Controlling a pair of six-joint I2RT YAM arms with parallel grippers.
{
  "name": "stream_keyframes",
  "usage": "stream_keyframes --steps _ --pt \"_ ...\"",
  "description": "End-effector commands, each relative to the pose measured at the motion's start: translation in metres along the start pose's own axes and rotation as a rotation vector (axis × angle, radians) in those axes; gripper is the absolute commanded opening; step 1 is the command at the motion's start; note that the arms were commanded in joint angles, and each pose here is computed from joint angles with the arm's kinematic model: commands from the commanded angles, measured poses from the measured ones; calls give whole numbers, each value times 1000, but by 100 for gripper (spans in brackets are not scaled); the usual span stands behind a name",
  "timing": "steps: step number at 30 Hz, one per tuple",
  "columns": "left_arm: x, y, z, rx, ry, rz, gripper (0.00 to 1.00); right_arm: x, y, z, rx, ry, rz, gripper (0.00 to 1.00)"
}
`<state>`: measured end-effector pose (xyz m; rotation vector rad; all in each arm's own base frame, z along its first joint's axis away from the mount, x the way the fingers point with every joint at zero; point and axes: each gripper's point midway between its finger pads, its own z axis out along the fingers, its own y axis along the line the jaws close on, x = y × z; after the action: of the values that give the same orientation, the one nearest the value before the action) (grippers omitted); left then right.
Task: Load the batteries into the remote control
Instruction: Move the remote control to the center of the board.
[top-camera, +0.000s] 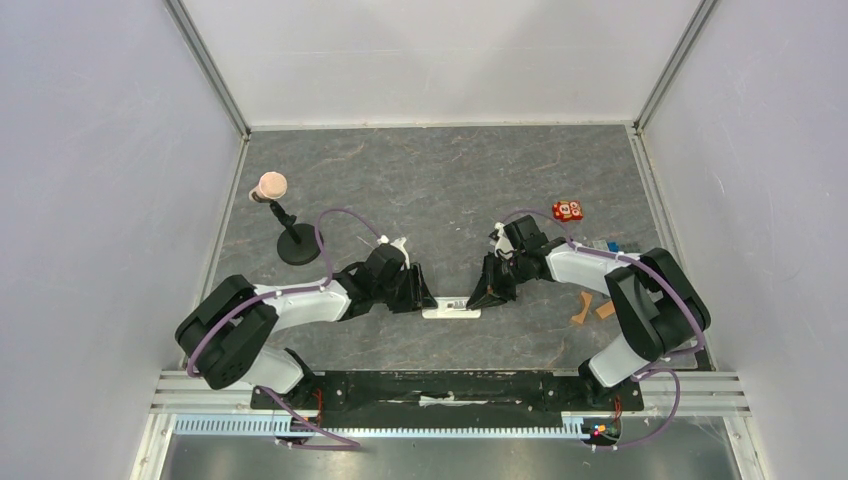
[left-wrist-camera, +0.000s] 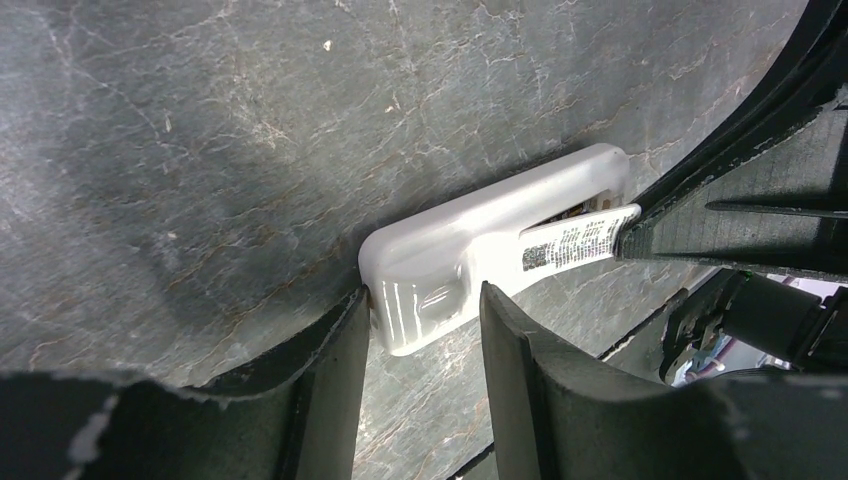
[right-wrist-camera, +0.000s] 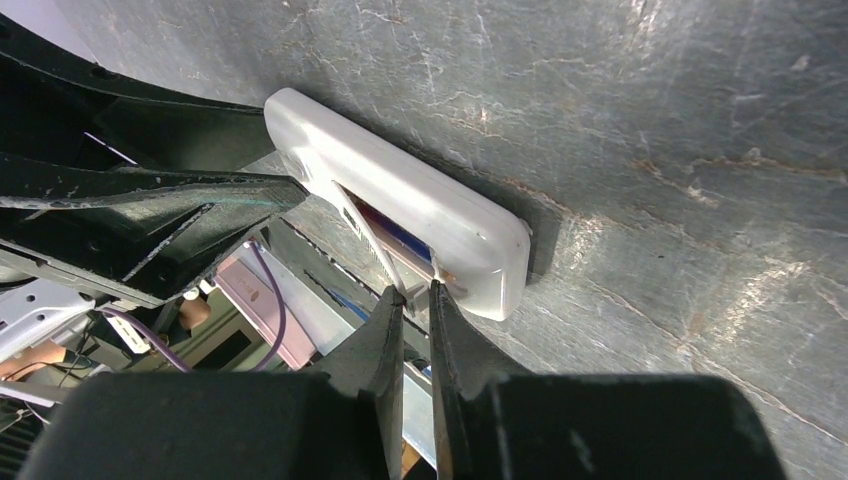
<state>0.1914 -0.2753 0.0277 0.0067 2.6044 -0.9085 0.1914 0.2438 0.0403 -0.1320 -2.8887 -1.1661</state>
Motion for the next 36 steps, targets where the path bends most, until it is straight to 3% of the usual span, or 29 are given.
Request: stream_keyframes --steps 1,9,19,36 --pt "-5 -12 7 51 -13 47 51 2 -4 5 28 13 13 0" --pt "0 -13 8 62 -8 42 51 1 -13 4 71 -23 49 0" --pt "1 -11 10 56 -13 33 51 2 -26 1 141 -65 84 9" --pt "-1 -7 7 36 -33 29 52 -10 -7 -12 141 -102 50 23"
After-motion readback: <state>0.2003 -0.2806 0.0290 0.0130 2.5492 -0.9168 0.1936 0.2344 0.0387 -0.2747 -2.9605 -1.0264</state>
